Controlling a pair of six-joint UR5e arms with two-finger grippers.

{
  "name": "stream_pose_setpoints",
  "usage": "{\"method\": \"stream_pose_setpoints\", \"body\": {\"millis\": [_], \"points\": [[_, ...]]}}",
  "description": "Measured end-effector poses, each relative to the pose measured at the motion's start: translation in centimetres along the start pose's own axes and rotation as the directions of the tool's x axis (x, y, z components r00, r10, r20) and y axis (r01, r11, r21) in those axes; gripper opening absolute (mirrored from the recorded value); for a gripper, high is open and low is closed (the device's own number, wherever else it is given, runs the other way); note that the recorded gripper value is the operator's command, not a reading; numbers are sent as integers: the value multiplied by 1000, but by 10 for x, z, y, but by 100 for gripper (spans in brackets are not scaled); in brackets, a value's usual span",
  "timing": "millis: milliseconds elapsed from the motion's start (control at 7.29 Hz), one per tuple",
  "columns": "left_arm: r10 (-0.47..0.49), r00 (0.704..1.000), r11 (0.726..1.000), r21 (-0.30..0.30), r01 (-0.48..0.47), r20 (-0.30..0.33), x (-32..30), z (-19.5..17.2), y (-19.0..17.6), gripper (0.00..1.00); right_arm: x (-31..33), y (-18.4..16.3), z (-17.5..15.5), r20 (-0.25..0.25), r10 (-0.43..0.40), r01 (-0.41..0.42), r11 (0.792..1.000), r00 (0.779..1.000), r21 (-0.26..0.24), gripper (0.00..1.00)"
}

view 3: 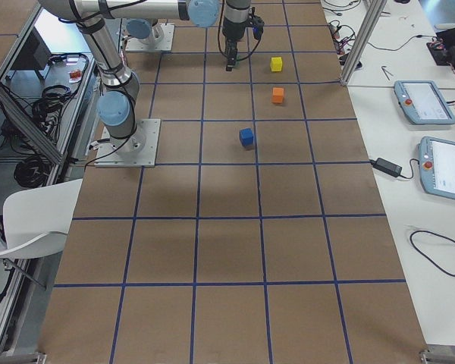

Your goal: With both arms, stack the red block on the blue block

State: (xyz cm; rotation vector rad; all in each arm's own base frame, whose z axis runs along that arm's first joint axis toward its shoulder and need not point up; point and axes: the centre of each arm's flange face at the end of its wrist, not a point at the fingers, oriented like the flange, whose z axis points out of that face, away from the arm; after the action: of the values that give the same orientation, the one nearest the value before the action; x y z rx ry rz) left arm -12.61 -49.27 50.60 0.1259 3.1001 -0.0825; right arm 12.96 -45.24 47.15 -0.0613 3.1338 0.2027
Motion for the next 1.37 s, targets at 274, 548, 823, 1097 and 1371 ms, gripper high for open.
{"method": "stream_pose_setpoints", "body": {"millis": [274,548,823,1097,1371], "points": [[5,1000,1000,-9,-5,22,-2,5,0,100,0,0,1,-1,-1,1,1000,1000,-2,100],[8,1000,1000,-11,-7,27,-2,4,1,100,0,0,3,-2,-2,1,1000,1000,-6,100],[7,1000,1000,-14,-6,27,-3,6,0,100,1,1,6,-1,0,0,1000,1000,-14,100],[5,1000,1000,-15,-5,21,-3,6,-1,100,0,6,5,-2,0,0,1000,1000,-8,100],[-3,1000,1000,-27,4,12,-7,6,0,100,2,8,7,-17,3,-4,1000,1000,-13,100]]}}
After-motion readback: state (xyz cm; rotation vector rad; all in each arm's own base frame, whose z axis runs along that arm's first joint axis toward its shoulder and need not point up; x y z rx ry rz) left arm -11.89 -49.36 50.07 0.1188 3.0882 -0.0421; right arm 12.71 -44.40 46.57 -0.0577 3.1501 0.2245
